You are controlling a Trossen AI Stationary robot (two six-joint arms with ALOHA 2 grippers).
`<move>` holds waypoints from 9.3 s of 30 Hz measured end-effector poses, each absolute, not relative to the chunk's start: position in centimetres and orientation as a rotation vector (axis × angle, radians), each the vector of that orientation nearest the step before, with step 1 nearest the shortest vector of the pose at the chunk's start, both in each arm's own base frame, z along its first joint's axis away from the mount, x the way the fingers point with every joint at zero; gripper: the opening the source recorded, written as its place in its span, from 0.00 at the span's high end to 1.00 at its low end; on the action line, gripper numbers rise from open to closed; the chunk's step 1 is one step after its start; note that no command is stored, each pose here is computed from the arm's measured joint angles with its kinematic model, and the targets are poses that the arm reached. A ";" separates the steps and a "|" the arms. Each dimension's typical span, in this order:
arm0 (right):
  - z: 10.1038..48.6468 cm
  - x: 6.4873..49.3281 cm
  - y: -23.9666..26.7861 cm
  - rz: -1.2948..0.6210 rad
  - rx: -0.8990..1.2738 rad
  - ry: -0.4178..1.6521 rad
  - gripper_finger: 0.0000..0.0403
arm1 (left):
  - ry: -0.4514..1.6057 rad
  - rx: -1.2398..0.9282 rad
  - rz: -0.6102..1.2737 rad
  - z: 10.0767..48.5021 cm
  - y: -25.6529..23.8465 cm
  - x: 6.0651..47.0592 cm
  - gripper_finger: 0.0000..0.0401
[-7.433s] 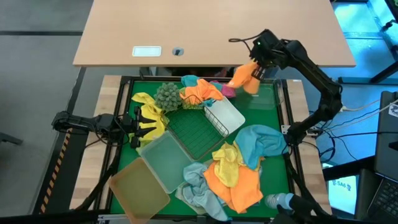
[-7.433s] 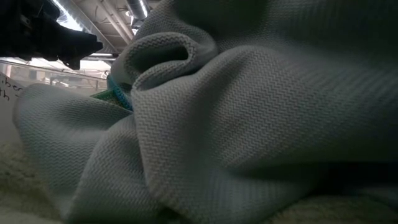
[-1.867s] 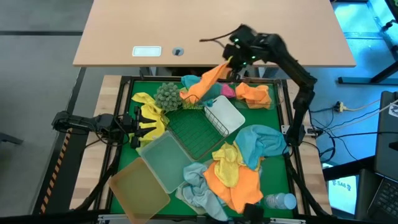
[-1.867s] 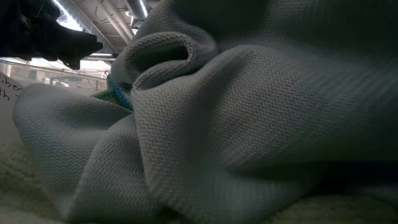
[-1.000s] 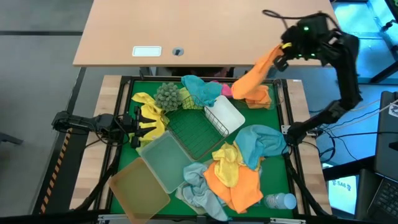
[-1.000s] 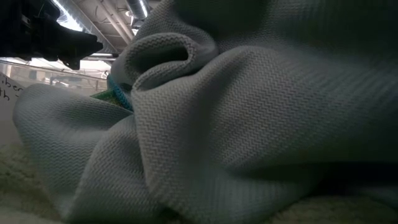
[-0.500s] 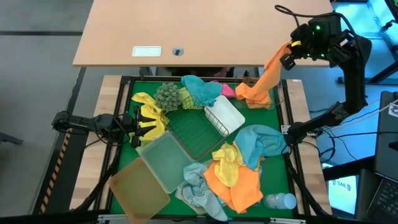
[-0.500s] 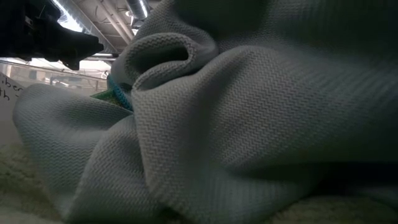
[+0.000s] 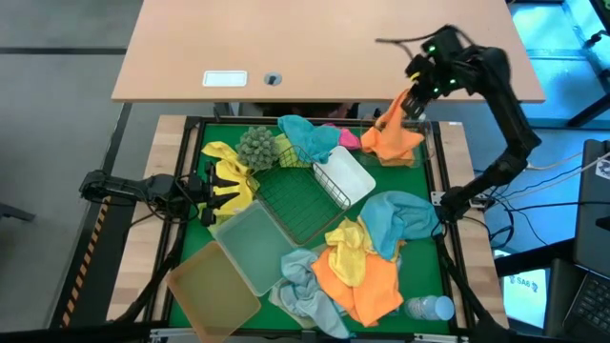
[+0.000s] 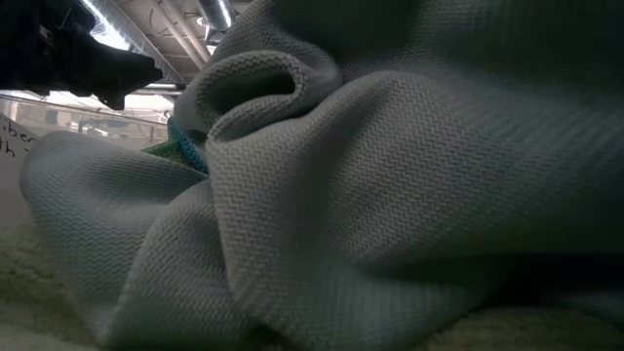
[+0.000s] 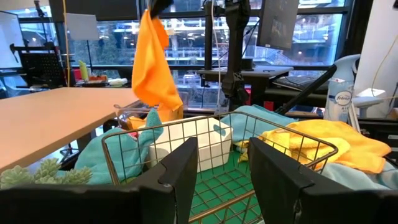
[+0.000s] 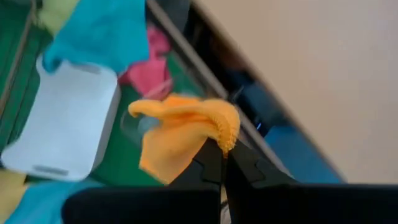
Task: Sort microfiber towel by color & place in baskets
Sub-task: Put the orange towel into the transparent bin, then put the yellow towel into the gray bin
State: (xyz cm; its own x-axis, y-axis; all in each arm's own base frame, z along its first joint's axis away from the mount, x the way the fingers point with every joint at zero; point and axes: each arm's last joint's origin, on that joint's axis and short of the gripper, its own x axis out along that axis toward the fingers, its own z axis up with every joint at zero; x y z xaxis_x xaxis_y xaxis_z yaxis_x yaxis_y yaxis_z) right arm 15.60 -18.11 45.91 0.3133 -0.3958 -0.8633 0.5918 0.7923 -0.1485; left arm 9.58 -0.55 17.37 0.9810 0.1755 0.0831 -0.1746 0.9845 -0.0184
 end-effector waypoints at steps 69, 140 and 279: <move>31.0 19.1 -19.4 -0.578 0.300 1.454 0.45 | -0.251 -0.078 0.300 19.1 -0.2 9.2 0.66; 38.5 31.8 -1.0 0.108 0.006 0.912 0.45 | 1.066 -1.221 0.785 20.7 -1.8 11.3 0.66; 37.5 32.6 -1.3 0.049 -0.027 0.960 0.45 | 1.094 -0.392 0.151 35.3 -8.4 22.5 1.00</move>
State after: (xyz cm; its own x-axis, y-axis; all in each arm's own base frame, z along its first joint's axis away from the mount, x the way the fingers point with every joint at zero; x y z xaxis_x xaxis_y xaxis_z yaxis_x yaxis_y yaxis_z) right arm 32.59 -1.32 37.50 0.5724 0.0298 -0.8194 -0.0541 0.9985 -0.0015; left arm 22.49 -8.37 35.34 0.4571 -0.0723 -0.8865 -0.3101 0.9212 -0.2350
